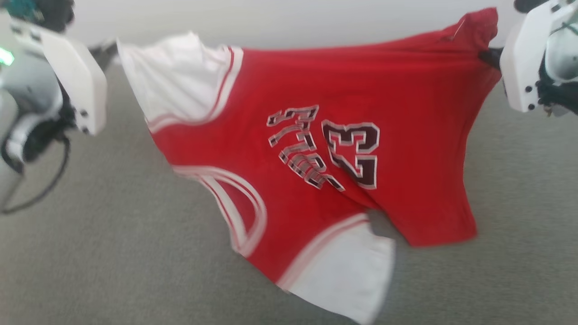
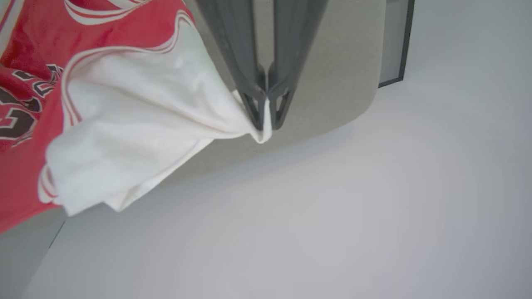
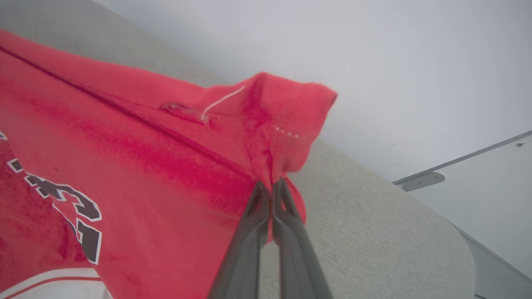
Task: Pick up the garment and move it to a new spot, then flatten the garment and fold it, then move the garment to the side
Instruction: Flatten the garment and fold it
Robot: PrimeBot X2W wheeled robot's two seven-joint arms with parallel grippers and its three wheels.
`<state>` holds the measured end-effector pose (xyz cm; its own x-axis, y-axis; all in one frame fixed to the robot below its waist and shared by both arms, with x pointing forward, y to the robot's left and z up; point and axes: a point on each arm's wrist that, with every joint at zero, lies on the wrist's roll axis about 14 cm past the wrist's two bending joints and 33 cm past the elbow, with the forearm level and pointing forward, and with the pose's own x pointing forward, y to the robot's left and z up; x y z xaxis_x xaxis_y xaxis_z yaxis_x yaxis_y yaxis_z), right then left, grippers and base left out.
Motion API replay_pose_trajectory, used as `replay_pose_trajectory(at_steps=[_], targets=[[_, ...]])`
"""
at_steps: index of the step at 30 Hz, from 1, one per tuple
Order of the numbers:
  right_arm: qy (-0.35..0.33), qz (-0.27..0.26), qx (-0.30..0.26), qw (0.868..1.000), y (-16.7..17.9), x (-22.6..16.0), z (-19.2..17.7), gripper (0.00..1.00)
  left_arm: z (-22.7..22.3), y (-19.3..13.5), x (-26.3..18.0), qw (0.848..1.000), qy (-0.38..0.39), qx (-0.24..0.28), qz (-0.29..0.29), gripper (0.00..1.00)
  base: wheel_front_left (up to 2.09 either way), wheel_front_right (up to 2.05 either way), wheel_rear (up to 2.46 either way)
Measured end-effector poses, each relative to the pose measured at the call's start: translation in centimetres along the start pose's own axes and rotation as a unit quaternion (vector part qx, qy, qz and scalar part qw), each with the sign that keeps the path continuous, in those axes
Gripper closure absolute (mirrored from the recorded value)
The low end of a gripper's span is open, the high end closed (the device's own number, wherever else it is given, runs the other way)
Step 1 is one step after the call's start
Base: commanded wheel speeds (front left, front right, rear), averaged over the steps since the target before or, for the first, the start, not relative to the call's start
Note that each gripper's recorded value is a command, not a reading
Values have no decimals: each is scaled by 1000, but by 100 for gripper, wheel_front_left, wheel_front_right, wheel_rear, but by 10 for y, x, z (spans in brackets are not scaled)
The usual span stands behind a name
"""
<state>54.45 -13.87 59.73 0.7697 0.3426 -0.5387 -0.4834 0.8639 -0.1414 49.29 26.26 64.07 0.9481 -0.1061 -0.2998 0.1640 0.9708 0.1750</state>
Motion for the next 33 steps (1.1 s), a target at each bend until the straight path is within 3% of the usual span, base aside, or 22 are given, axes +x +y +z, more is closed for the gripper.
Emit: replay_pose_trajectory(at_steps=[9,15,27,33], targets=[[-81,-40,-3,996,-19,-76,40,100,96,-6,-21,996,-83,42,-4,100,0,0,0],[-104,-57,-1,993,-28,-93,47,100,123,-9,-20,993,-105,51,-7,100,0,0,0],[-180,-101,20,978,-65,-47,73,100,186,-12,35,972,-224,72,7,100,0,0,0],[-265,-130,5,955,-85,-16,102,100,238,-12,55,935,-338,101,25,100,0,0,0]])
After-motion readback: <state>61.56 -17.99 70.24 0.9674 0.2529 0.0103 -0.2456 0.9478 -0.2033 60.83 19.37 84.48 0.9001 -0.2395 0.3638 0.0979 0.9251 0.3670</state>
